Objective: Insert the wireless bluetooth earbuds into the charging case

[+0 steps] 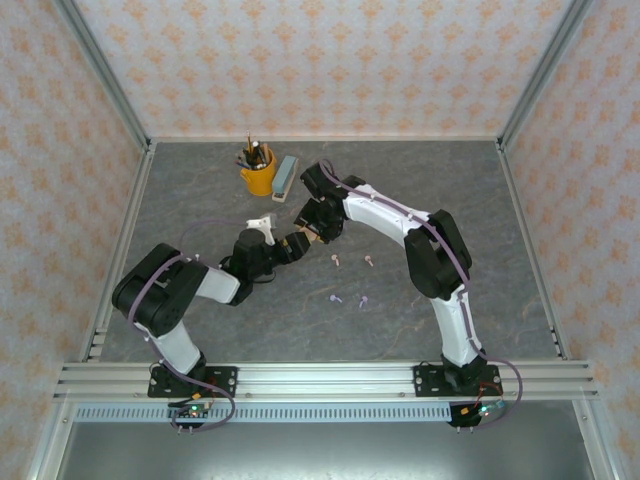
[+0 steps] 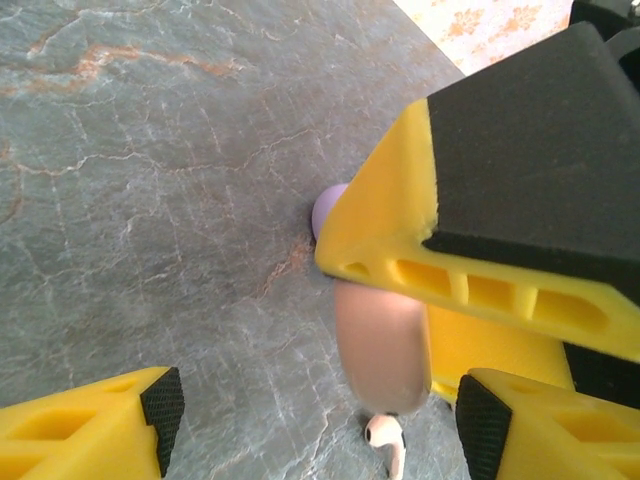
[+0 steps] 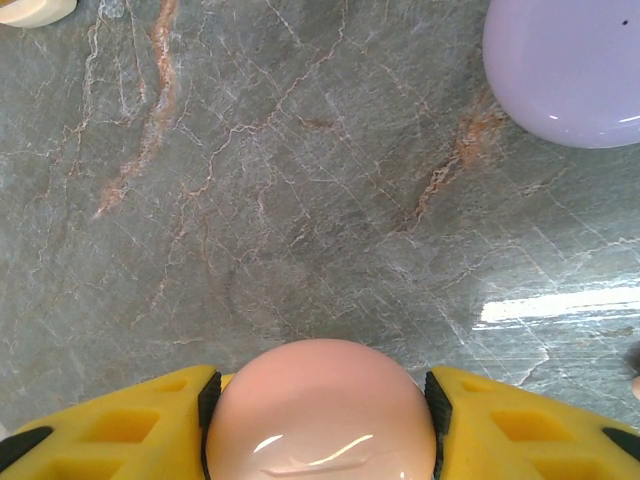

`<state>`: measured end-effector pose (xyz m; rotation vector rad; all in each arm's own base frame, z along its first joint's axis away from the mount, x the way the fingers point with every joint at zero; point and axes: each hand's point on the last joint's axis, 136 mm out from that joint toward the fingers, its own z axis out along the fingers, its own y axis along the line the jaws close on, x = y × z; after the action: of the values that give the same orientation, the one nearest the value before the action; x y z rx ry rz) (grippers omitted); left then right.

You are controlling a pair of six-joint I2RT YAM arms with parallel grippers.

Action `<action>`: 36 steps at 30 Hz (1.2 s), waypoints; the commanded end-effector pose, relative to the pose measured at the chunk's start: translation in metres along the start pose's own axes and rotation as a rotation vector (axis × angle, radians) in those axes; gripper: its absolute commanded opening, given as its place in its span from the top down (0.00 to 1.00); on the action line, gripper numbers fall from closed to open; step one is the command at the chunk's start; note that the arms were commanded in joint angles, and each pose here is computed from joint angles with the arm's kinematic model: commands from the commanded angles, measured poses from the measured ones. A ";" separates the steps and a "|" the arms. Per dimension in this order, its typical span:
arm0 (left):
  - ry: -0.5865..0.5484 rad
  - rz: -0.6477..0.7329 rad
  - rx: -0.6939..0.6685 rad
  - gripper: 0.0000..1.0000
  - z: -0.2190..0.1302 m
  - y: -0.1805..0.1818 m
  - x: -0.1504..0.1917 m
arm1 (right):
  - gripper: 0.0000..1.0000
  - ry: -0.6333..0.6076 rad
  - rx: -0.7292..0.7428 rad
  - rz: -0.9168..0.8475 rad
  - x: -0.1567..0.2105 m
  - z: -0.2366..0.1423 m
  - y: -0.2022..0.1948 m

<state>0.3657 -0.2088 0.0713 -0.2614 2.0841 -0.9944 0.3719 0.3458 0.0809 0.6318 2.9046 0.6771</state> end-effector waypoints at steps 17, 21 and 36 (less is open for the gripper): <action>-0.077 0.013 0.068 0.39 0.021 -0.027 -0.023 | 0.47 0.004 -0.021 0.018 -0.002 -0.002 0.003; -0.073 0.010 0.071 0.43 0.024 -0.028 -0.021 | 0.47 0.007 -0.020 0.017 -0.001 -0.001 0.002; -0.071 0.006 0.063 0.65 0.025 -0.026 -0.019 | 0.47 0.009 -0.021 0.020 -0.002 0.001 0.001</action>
<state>0.3861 -0.2288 0.0760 -0.2650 2.0458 -1.0303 0.3742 0.3485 0.0822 0.6341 2.8988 0.7129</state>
